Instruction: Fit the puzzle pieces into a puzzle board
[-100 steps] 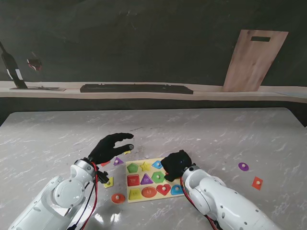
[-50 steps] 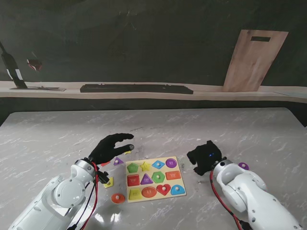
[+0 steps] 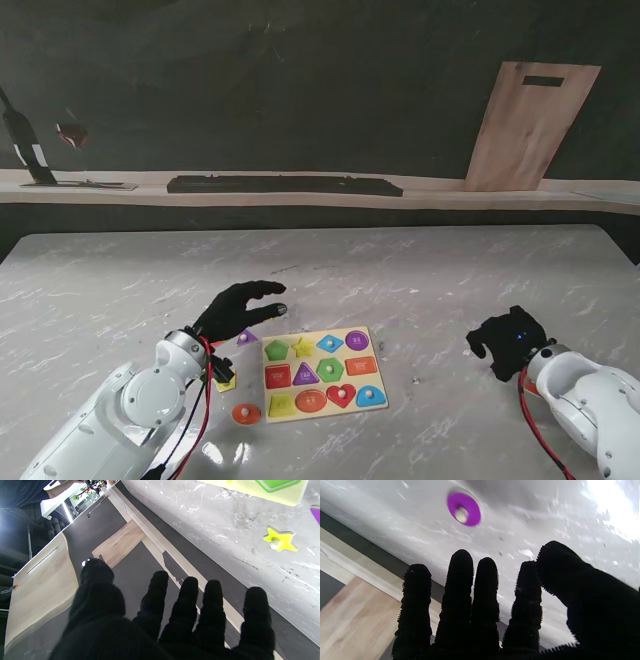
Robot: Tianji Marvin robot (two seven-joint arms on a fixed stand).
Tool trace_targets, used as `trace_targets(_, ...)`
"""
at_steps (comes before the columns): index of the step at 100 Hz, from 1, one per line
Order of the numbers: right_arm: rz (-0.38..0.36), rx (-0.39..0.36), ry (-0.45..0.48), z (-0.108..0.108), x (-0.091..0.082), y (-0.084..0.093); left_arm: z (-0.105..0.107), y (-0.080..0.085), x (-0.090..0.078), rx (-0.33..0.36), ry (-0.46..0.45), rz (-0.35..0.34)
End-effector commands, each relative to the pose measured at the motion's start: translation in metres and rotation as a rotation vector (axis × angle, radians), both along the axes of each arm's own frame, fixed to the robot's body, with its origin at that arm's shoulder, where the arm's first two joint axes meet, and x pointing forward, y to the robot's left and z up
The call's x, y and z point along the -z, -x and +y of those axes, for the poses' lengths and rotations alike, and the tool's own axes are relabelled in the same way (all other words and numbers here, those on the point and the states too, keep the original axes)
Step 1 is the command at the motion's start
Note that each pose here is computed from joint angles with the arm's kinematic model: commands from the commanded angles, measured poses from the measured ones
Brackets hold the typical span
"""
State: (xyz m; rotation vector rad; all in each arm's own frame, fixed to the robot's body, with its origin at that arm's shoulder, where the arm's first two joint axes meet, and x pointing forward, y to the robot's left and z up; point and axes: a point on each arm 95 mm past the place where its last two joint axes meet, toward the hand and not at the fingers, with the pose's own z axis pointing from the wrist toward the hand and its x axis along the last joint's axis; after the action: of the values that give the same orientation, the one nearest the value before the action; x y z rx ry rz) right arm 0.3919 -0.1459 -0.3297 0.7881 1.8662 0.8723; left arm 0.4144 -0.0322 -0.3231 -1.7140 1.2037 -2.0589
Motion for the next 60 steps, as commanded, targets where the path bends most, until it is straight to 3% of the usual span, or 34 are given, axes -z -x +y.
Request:
trace_targets(1, 0.032, 0.037, 0.009, -0.018, 0.009, 0.008, -0.002, 0.000, 0.000, 0.004, 0.002, 0.006)
trace_targets(25, -0.016, 0.105, 0.033, -0.049, 0.019, 0.016, -0.002, -0.001, 0.000, 0.004, -0.003, 0.010)
trace_targets(60, -0.024, 0.146, 0.061, -0.071, 0.028, 0.014, -0.001, 0.000, 0.000, 0.001, -0.007, 0.003)
